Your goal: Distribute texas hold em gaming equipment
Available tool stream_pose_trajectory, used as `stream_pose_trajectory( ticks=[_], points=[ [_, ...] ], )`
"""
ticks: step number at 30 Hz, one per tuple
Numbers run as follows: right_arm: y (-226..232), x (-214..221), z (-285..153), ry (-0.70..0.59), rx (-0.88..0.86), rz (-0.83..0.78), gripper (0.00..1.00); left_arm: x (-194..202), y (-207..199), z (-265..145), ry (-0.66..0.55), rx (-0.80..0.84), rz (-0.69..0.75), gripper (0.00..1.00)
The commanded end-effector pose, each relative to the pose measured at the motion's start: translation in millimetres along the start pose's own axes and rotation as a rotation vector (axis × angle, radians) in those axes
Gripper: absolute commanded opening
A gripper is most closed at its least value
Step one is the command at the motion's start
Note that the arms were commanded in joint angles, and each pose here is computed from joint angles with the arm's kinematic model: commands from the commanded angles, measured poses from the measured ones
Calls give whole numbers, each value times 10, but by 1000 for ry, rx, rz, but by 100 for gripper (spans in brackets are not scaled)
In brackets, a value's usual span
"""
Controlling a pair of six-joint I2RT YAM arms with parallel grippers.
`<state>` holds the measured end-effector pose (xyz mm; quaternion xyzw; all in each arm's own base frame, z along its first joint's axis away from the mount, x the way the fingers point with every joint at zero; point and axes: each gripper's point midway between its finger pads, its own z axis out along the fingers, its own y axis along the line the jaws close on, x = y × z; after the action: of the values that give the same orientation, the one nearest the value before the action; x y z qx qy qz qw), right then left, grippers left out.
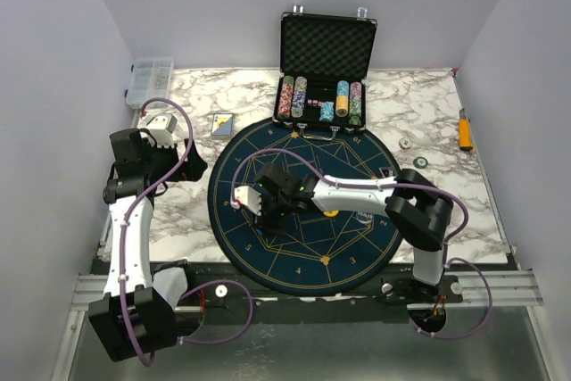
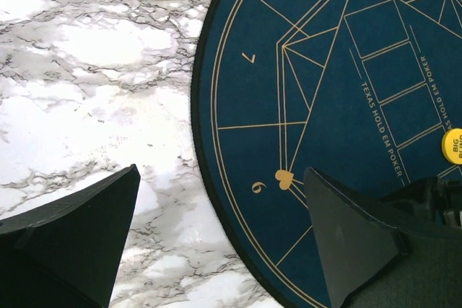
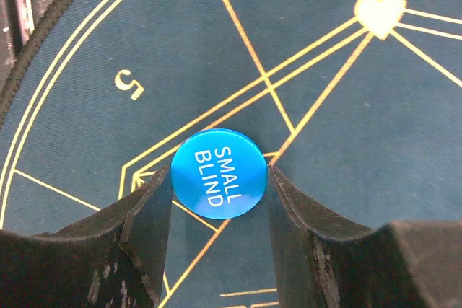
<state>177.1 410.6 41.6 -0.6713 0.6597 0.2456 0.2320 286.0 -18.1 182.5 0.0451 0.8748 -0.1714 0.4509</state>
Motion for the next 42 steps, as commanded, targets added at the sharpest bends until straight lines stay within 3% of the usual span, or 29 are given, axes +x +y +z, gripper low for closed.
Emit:
stream_pose_trajectory(
  ticks=[1,14,16,18,21,27,36,42],
  points=[
    [210,-78,157,-10,-66,-19,41,-124,-5,-32,-25,7,-4,98],
    [222,33,321,34,-46,-23,45,-104,-21,-17,-20,29,-6,98],
    [220,51,321,39,-44,-21,53,-101,-22,-18,-20,30,-4,98],
    [227,60,305,40,-42,-17,71,-97,-24,-18,-19,31,-4,98],
    [225,0,214,25,-29,-15,84,-96,-32,-21,-20,36,-4,98],
    [-1,-130,-296,-37,31,45,89,-86,-49,-29,-20,44,4,98],
    [-495,751,-1155,29,194,332,98,-53,-64,-5,-6,64,4,98],
    [-550,1227,-1259,116,286,422,100,-48,-72,4,-2,72,3,98]
  ],
)
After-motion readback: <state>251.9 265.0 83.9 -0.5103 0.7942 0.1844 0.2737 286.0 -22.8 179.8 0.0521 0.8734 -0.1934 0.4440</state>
